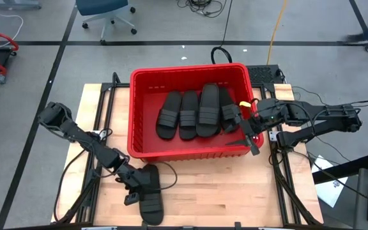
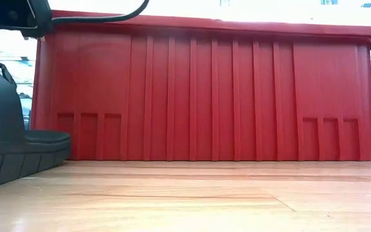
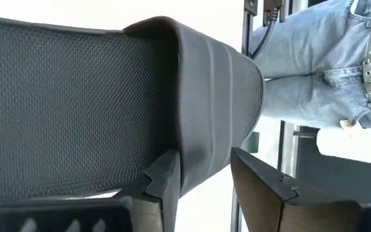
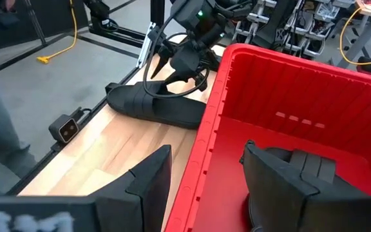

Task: Pick and place slides into bin
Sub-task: Put the black slide into the red bin

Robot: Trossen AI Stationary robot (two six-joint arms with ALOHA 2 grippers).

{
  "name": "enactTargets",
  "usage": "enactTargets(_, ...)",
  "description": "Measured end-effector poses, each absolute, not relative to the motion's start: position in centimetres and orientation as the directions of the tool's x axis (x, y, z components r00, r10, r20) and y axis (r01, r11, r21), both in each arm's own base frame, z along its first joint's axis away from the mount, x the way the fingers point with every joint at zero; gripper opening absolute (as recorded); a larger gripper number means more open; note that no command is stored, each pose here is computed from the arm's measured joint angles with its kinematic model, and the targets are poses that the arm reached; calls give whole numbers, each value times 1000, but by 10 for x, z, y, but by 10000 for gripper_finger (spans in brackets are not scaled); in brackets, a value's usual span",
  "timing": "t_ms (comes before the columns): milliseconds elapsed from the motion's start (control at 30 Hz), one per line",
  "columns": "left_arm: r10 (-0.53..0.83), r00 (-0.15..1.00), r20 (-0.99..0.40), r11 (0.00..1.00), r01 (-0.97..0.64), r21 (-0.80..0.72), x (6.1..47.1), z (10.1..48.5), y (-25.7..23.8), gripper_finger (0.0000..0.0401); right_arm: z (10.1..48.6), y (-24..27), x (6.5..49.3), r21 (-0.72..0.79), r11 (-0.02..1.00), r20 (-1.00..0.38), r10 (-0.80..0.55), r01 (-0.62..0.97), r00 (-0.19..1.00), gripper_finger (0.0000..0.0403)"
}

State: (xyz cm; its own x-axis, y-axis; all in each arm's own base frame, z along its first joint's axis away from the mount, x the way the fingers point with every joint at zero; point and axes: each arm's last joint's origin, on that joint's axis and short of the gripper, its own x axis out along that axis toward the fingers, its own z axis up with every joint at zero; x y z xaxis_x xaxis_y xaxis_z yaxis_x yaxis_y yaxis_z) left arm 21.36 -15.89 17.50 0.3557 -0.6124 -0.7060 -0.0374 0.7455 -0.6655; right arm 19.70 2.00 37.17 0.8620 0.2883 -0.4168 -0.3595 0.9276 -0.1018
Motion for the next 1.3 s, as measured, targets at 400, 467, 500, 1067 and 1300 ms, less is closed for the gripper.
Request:
enactTargets(400, -601, 364, -711, 746, -63, -663, 211, 175, -162, 131, 372, 20, 197, -101, 928, -417, 289, -360, 862, 180)
enactTargets(467, -600, 365, -712, 745, -70, -664, 211, 175, -162, 131, 372, 20, 197, -101, 928, -417, 289, -360, 862, 180)
enactTargets(500, -596, 369, -713, 747, -72, -661, 211, 175, -162, 131, 372, 20, 197, -102, 927, -417, 289, -360, 862, 180)
enactTargets(1067, -595, 361, -718, 740, -102, -665, 209, 172, -167, 93, 377, 20, 199, -118, 928, -368, 290, -354, 883, 180)
enactTargets(1300, -601, 361, -713, 737, -96, -669, 211, 169, -171, 9, 377, 20, 199, -118, 928, -367, 290, -354, 884, 180)
